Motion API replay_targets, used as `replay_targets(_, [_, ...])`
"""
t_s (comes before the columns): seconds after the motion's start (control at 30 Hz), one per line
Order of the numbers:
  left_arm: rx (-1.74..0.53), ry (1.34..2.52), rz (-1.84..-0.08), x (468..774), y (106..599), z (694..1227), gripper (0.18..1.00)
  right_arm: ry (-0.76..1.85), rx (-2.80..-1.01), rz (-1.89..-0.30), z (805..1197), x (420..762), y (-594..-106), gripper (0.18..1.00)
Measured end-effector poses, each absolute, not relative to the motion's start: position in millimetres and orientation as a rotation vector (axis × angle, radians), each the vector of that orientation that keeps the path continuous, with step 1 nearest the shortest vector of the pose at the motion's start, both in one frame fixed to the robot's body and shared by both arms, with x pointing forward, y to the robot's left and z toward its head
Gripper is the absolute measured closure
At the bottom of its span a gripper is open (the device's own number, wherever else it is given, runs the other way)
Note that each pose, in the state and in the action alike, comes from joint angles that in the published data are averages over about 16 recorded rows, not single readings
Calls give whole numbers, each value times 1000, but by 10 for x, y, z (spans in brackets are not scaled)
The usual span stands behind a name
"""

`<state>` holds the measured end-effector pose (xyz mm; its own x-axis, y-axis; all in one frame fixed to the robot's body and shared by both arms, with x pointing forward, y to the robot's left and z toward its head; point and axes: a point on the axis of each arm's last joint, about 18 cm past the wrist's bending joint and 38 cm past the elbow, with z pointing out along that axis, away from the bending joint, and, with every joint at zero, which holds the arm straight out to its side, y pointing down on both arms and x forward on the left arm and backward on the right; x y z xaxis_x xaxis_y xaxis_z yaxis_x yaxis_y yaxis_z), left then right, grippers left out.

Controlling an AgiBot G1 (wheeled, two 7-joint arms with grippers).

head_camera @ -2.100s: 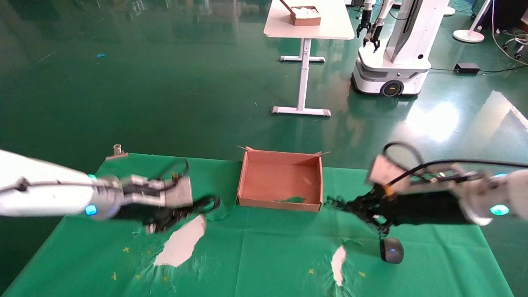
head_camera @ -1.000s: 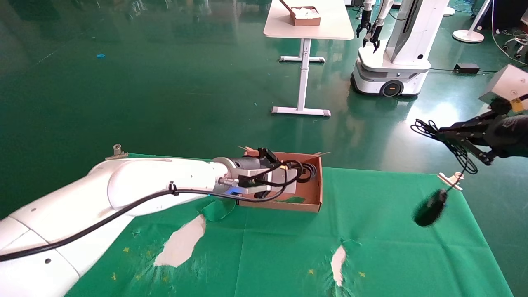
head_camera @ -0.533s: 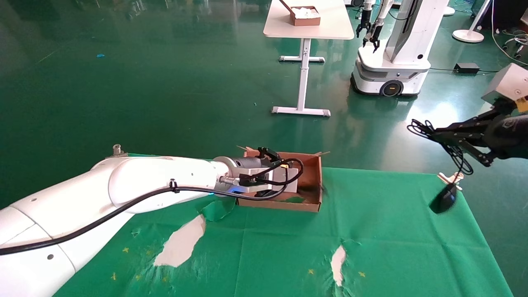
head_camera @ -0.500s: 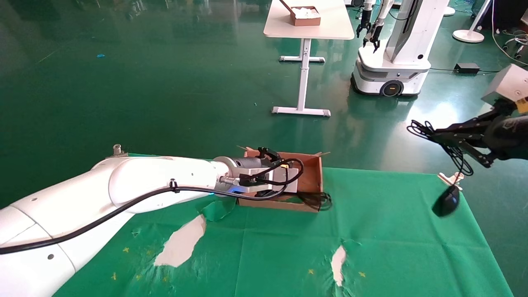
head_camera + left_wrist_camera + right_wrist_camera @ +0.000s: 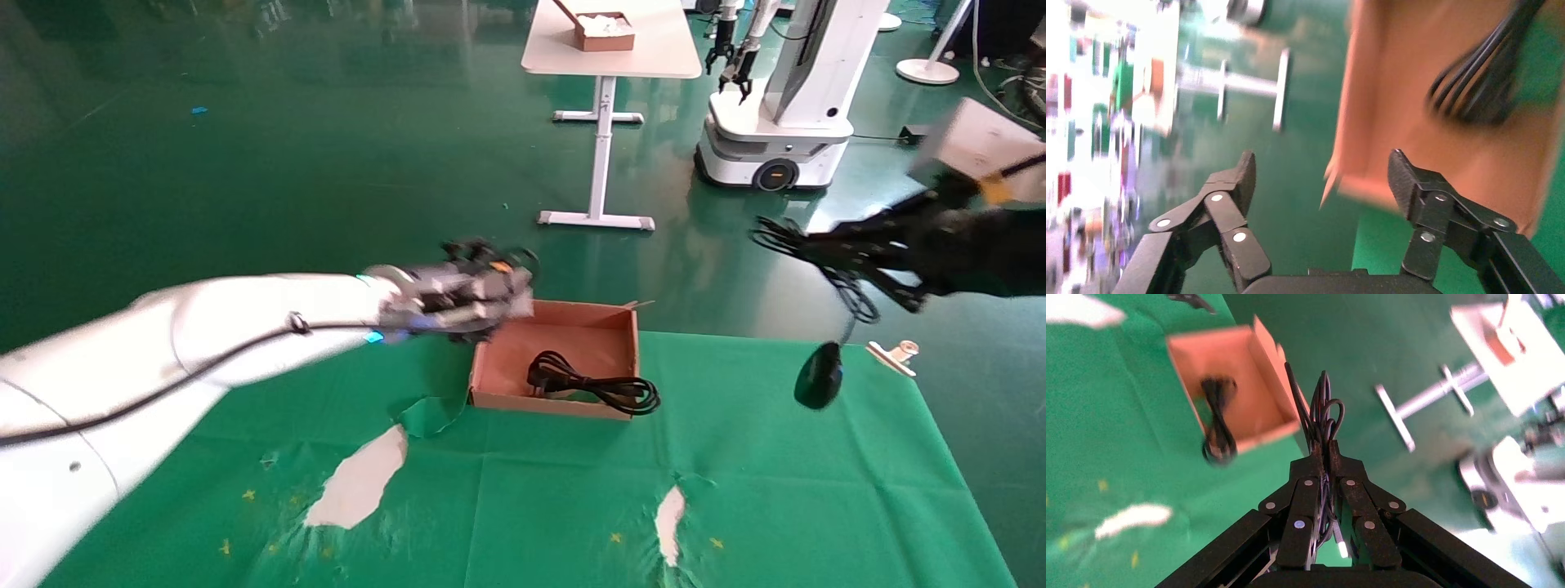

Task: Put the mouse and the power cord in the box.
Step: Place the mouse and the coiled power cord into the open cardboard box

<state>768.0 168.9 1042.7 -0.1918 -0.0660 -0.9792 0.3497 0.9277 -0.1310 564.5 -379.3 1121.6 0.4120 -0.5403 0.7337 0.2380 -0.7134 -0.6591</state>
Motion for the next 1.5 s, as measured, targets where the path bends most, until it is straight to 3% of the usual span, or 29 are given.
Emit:
replay_targets(0.37, [42,1709,-339,7600,2682,10751,286,-20,-1966,-1341,11227,6295,-2781,985])
replay_targets(0.73, [29,1713,-335,7529,2822,10756,196,-195,-2086,-1323,10863,6960,-1729,985])
replay_targets(1.07, [26,1712,-333,7508,2822,10752,184,-129,-2166,-1346,10562,7309,-1610,986])
replay_targets(1.5, [26,1711,-331,7502,2824,10752,184,-93,-2163,-1359,10511,7379,-1650,953])
